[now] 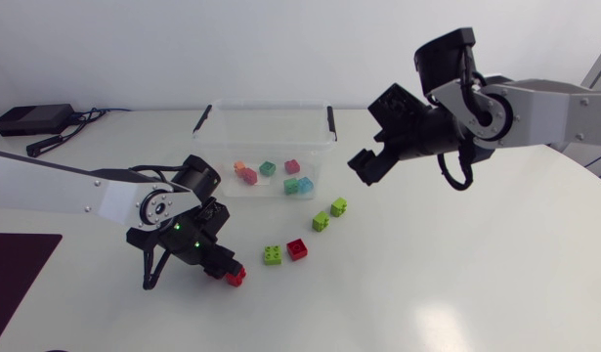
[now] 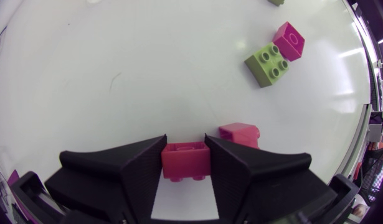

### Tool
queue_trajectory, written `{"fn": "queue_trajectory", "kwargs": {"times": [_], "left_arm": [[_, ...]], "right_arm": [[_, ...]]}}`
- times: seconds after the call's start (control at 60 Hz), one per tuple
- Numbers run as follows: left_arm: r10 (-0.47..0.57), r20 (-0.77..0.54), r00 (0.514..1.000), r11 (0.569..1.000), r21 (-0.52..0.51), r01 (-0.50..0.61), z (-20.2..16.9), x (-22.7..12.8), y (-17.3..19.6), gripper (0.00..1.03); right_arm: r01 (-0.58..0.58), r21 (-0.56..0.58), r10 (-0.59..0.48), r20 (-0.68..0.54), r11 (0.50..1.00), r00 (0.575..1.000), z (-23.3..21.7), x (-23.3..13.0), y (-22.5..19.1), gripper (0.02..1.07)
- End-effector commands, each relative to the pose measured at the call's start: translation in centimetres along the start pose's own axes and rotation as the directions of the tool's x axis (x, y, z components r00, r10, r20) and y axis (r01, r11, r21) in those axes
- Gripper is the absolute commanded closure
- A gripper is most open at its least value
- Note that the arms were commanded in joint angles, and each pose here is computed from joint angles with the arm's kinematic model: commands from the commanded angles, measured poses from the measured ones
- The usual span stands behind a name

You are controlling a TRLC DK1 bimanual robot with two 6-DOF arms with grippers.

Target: Pick up the duplo bricks and place them in the container

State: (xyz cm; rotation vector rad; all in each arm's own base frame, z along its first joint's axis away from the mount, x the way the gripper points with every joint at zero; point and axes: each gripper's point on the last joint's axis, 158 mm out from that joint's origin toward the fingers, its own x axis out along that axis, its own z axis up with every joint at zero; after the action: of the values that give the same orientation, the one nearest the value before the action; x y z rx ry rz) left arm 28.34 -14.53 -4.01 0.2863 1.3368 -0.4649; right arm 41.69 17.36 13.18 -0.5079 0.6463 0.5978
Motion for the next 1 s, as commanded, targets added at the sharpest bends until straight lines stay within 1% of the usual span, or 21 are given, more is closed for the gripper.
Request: {"fn": "queue_trajectory", "kwargs": {"times": [0.0, 0.117, 0.167, 0.217, 0.333, 0.4, 0.483, 0.5, 0.55, 0.567, 0.617, 0.667, 0.7, 0.75, 0.767, 0.85, 0.9, 0.917, 0.983], "left_arm": [[0.001, -0.034, 0.999, 1.000, -0.010, -0.001, -1.5, 0.5, -0.2, 0.80], [0.004, 0.020, 1.000, 1.000, 0.005, -0.004, -0.7, -1.3, -0.3, 0.80], [0.008, 0.067, 0.998, 1.000, 0.009, -0.008, 0.0, -2.6, -0.3, 0.80], [0.013, 0.142, 0.990, 1.000, 0.024, -0.017, 1.2, -4.6, -0.2, 0.80], [0.024, 0.231, 0.973, 0.999, 0.033, -0.033, 2.7, -7.5, 0.2, 0.80], [0.039, 0.333, 0.942, 0.998, 0.039, -0.055, 4.4, -10.7, 0.7, 0.80], [0.053, 0.418, 0.907, 0.997, 0.036, -0.075, 6.0, -13.5, 1.2, 0.80], [0.053, 0.459, 0.887, 0.996, 0.036, -0.078, 6.8, -14.6, 1.2, 0.80], [0.052, 0.486, 0.872, 0.996, 0.039, -0.081, 7.3, -15.4, 1.1, 0.80], [0.052, 0.521, 0.852, 0.996, 0.038, -0.083, 8.0, -16.3, 1.1, 0.80], [0.053, 0.549, 0.834, 0.996, 0.032, -0.084, 8.8, -17.3, 1.3, 0.80], [0.055, 0.571, 0.819, 0.996, 0.024, -0.083, 9.7, -17.8, 1.4, 0.80], [0.053, 0.583, 0.811, 0.997, 0.020, -0.080, 10.1, -18.1, 1.6, 0.80], [0.051, 0.602, 0.797, 0.997, 0.012, -0.074, 10.9, -18.5, 1.9, 0.80], [0.062, 0.622, 0.780, 0.997, -0.006, -0.075, 11.7, -18.9, 2.5, 0.80], [0.076, 0.642, 0.763, 0.997, -0.032, -0.073, 13.1, -19.1, 3.5, 0.80], [0.078, 0.653, 0.753, 0.997, -0.039, -0.069, 13.7, -19.2, 3.9, 0.80], [0.082, 0.656, 0.750, 0.997, -0.045, -0.070, 13.9, -19.2, 4.1, 0.80], [0.092, 0.681, 0.726, 0.996, -0.068, -0.062, 15.8, -19.3, 5.1, 0.80]], "right_arm": [[-0.034, -0.002, 0.034, -0.029, 0.999, 0.999, -2.0, 0.5, 1.1, 0.07], [-0.077, -0.004, 0.076, -0.098, 0.997, 0.992, -4.5, 2.8, 2.1, 0.07], [-0.097, 0.008, 0.097, -0.117, 0.995, 0.988, -5.4, 4.2, 2.3, 0.07], [-0.106, 0.020, 0.108, -0.135, 0.994, 0.985, -6.2, 5.9, 2.6, 0.07], [-0.116, 0.040, 0.121, -0.158, 0.992, 0.980, -7.5, 8.5, 2.9, 0.07], [-0.120, 0.047, 0.126, -0.163, 0.992, 0.979, -8.0, 9.9, 3.1, 0.09], [-0.118, 0.058, 0.126, -0.164, 0.991, 0.978, -8.1, 11.1, 3.0, 0.10], [-0.118, 0.059, 0.126, -0.164, 0.991, 0.978, -8.1, 11.4, 3.0, 0.10], [-0.119, 0.058, 0.127, -0.161, 0.991, 0.979, -8.0, 11.9, 3.1, 0.11], [-0.120, 0.059, 0.128, -0.161, 0.991, 0.979, -8.0, 12.0, 3.1, 0.13], [-0.123, 0.062, 0.132, -0.166, 0.990, 0.977, -8.2, 12.5, 3.3, 0.14], [-0.129, 0.064, 0.138, -0.178, 0.990, 0.974, -8.6, 13.0, 3.6, 0.21], [-0.132, 0.066, 0.142, -0.184, 0.989, 0.973, -8.9, 13.1, 3.7, 0.24], [-0.136, 0.065, 0.146, -0.191, 0.989, 0.971, -9.3, 13.4, 3.9, 0.36], [-0.137, 0.064, 0.147, -0.191, 0.989, 0.971, -9.4, 13.5, 4.1, 0.46], [-0.142, 0.059, 0.151, -0.196, 0.988, 0.969, -9.6, 13.6, 4.4, 0.67], [-0.143, 0.056, 0.151, -0.197, 0.988, 0.969, -9.6, 13.5, 4.4, 0.75], [-0.144, 0.053, 0.151, -0.196, 0.988, 0.969, -9.5, 13.4, 4.4, 0.82], [-0.137, 0.050, 0.144, -0.183, 0.989, 0.973, -8.9, 12.6, 4.2, 0.90]]}}
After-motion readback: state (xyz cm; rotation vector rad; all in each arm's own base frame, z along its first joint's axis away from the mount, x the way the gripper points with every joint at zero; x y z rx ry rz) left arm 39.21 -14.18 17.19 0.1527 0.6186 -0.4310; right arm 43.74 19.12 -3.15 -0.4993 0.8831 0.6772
